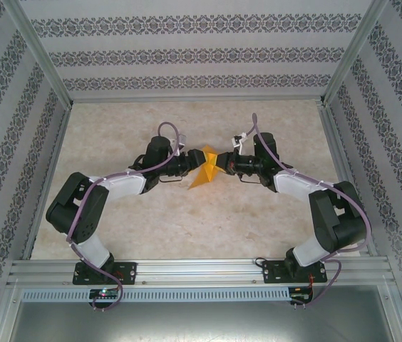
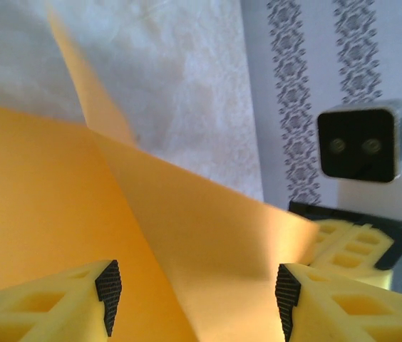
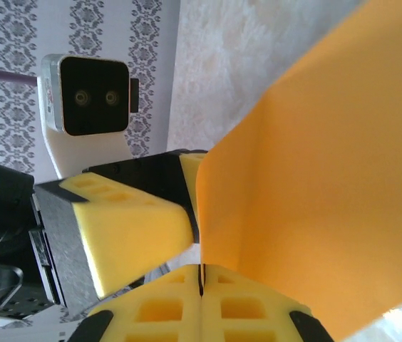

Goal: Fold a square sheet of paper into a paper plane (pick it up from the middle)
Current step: Turn over the paper at the center of the table.

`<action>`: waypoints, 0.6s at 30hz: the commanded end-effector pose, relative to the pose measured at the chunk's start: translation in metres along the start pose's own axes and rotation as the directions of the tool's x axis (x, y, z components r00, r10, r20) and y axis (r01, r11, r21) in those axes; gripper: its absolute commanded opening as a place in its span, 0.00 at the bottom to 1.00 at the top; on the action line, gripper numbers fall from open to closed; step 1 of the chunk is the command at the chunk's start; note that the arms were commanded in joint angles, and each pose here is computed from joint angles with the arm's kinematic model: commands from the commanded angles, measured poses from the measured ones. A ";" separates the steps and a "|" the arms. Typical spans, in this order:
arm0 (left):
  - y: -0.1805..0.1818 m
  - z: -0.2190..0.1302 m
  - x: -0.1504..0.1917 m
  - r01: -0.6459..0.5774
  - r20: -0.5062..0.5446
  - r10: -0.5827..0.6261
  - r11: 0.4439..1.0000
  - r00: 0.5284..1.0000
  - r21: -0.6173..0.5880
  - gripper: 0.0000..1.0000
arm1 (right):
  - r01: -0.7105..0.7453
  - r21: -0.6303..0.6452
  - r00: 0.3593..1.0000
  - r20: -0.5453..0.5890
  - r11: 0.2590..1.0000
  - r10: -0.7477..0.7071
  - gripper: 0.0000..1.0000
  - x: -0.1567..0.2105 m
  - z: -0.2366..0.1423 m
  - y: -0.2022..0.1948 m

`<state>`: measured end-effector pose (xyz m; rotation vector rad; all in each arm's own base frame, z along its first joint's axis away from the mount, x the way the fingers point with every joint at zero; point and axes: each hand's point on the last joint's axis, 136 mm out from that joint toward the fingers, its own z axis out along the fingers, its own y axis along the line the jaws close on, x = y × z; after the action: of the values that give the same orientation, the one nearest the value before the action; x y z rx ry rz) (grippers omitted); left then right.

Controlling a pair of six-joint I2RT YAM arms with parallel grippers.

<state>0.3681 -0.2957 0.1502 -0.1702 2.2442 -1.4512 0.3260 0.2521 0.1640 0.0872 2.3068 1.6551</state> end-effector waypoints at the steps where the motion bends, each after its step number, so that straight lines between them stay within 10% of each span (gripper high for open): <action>1: -0.024 -0.003 -0.015 -0.007 0.043 0.002 0.993 0.999 0.115 0.63 | 0.027 -0.059 0.999 0.020 0.998 -0.026 0.00 -0.002 -0.010 0.016; 18: -0.038 0.008 -0.011 0.089 -0.050 -0.081 0.978 0.995 0.190 0.62 | 0.026 -0.130 0.999 0.050 0.991 -0.020 0.00 -0.007 -0.018 0.029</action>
<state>0.3673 -0.3087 0.1630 -0.2021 2.2162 -1.6381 0.3256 0.2456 0.1834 0.1168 2.2118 1.7390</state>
